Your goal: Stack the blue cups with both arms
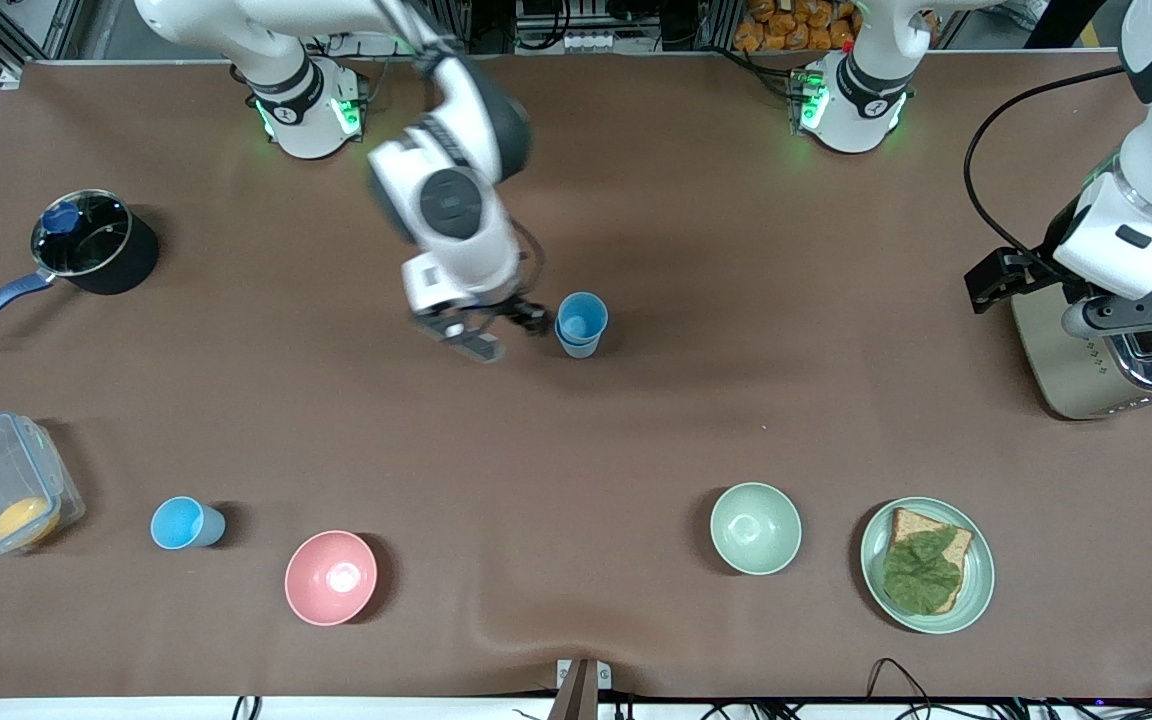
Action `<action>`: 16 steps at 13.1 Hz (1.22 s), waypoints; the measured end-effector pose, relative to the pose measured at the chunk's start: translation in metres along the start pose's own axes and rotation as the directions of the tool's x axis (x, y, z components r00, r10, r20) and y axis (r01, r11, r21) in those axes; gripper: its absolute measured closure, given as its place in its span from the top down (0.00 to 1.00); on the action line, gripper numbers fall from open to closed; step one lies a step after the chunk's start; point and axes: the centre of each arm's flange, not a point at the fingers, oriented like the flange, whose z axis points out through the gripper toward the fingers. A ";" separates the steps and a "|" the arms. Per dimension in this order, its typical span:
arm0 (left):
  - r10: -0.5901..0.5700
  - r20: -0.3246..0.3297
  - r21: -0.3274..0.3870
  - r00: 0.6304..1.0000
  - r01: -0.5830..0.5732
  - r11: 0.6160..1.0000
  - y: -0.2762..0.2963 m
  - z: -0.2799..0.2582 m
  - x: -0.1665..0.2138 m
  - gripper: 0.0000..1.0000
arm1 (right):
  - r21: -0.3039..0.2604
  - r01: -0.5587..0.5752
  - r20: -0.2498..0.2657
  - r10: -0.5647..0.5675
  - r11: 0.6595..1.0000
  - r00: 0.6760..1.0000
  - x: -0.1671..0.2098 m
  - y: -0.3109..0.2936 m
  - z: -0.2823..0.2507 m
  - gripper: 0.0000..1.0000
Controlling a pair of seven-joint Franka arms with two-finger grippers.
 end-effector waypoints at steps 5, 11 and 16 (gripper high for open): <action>0.031 -0.012 -0.003 0.999 -0.031 1.000 -0.001 -0.006 0.001 1.00 | 0.042 0.179 0.029 -0.181 0.983 0.983 0.146 0.172 -0.059 1.00; 0.043 0.002 -0.004 0.999 -0.043 0.999 0.005 -0.014 -0.003 1.00 | 0.005 0.378 -0.085 -0.376 0.926 0.923 0.169 0.301 -0.154 1.00; 0.029 0.013 -0.027 1.000 -0.028 0.999 -0.001 -0.018 -0.003 1.00 | -0.058 0.441 -0.122 -0.445 0.895 0.887 0.140 0.328 -0.216 1.00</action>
